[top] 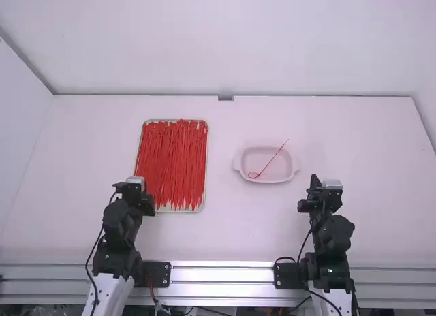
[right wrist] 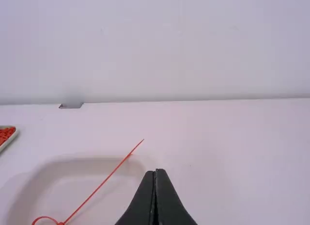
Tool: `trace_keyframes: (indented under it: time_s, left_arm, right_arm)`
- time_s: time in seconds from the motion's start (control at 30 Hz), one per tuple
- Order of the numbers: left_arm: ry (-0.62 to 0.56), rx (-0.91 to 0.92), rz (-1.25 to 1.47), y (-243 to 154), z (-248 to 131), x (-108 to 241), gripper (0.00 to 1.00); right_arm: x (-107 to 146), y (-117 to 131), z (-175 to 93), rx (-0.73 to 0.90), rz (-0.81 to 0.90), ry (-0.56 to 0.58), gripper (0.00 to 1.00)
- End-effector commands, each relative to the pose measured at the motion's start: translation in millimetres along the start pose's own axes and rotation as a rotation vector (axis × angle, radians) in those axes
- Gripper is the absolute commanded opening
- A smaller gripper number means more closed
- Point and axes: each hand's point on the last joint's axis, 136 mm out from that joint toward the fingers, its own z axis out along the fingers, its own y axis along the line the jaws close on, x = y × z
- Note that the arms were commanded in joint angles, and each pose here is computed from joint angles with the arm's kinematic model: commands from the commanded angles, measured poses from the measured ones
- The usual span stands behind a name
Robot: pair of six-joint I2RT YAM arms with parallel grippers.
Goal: Fasten the cable tie
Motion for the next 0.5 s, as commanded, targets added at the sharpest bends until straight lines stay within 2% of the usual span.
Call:
trace_keyframes:
  time_s: [0.0,0.47]
  left_arm:
    - [-0.025,-0.006,0.000,1,-1,-3,0.00]
    - [-0.187,-0.006,0.001,1,-15,-37,0.00]
  right_arm:
    - [5,0,0,0.003,0.002,0.008,0.00]
    - [5,0,0,0.003,0.002,0.008,0.00]
